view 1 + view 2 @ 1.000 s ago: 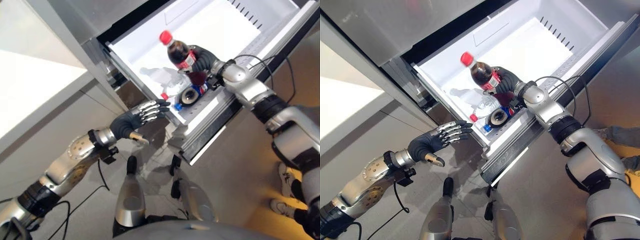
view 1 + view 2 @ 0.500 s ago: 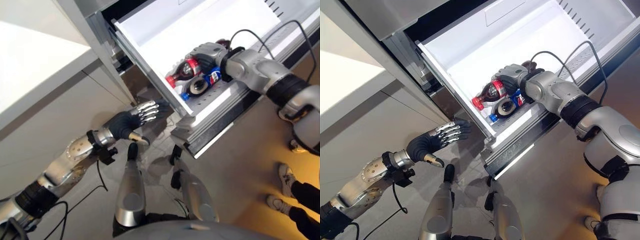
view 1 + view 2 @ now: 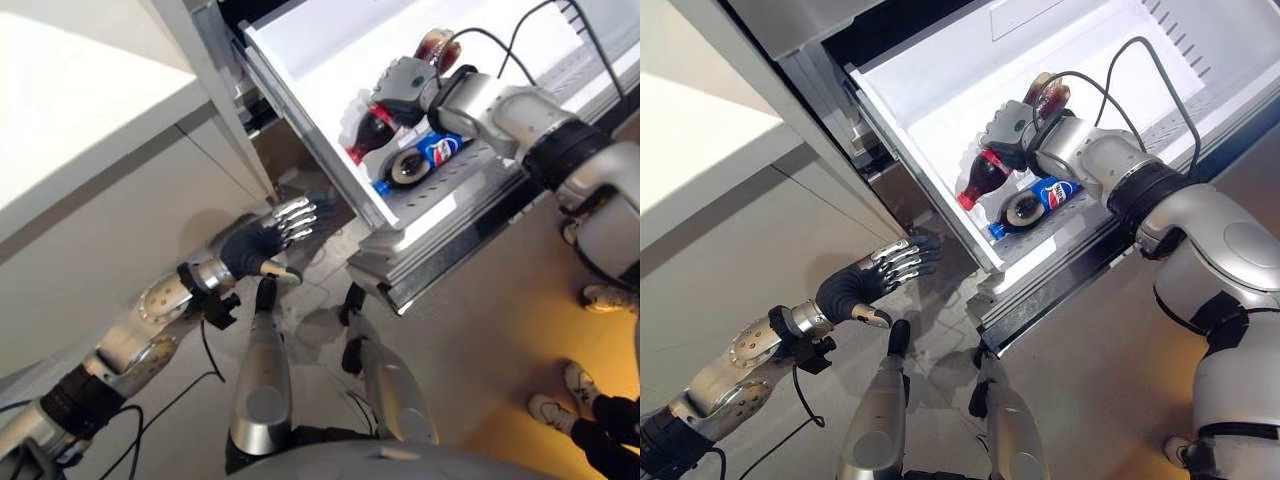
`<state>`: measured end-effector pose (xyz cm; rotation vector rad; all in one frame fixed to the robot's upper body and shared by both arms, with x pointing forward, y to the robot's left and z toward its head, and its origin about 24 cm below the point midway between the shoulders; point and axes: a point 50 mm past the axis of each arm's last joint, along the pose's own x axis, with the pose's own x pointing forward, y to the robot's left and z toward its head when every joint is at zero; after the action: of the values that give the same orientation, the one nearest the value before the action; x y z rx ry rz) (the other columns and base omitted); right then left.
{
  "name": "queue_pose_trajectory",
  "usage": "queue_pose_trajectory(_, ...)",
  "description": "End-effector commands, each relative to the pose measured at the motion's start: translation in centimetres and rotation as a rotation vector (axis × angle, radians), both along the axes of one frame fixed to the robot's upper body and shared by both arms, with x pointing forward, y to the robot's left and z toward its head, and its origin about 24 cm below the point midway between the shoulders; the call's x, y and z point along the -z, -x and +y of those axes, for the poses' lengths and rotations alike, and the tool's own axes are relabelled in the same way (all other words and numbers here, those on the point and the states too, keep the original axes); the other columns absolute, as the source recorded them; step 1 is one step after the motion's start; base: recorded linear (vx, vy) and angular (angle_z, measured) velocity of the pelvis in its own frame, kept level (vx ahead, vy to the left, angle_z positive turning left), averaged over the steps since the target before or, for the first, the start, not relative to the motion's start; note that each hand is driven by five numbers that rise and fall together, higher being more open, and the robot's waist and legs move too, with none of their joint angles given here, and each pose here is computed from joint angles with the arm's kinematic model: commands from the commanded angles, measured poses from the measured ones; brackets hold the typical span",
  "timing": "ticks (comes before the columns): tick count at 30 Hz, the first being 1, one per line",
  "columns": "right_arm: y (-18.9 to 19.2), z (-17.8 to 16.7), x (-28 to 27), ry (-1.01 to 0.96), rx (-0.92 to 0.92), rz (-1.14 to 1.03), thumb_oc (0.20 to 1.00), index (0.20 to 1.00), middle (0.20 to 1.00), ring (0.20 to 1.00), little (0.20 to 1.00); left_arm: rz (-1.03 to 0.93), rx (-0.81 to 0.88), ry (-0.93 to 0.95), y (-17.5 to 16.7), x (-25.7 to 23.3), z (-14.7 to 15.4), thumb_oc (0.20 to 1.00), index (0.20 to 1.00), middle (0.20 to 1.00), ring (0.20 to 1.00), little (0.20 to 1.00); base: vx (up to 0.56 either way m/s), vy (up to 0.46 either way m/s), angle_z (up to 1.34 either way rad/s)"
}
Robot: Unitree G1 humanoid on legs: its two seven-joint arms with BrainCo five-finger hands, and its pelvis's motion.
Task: Take the drinks into the refrigerator
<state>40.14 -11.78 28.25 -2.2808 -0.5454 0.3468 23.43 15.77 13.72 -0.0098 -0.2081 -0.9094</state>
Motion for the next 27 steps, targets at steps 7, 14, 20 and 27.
queue_pose_trajectory(7, -0.4, -3.0, -3.4, 0.035, 0.152, -0.069, 0.2, 0.2, 0.2, 0.2, 0.2, -0.123, 0.06, 0.031, 2.2, -2.2, -0.7, 1.0, 1.0, 1.0, 1.0, 1.0, 0.0, 0.001, 0.05)
queue_pose_trajectory(14, 0.0, -3.0, -6.6, -0.095, 0.125, -0.153, 0.2, 0.2, 0.2, 0.2, 0.2, -0.108, 0.059, 0.054, 2.4, -2.1, -0.6, 1.0, 1.0, 1.0, 1.0, 1.0, 0.0, 0.006, 0.01)
queue_pose_trajectory(20, 0.2, -3.2, -8.0, -0.188, 0.114, -0.206, 0.2, 0.2, 0.2, 0.2, 0.2, -0.107, 0.064, 0.058, 2.4, -2.2, -0.7, 1.0, 1.0, 1.0, 1.0, 1.0, 0.0, 0.0, 0.0)
queue_pose_trajectory(27, -0.6, -1.7, -5.6, -0.276, 0.077, -0.154, 0.2, 0.2, 0.2, 0.2, 0.2, -0.105, 0.033, 0.082, 2.2, -2.1, -0.8, 1.0, 1.0, 1.0, 1.0, 1.0, 0.0, 0.0, 0.0)
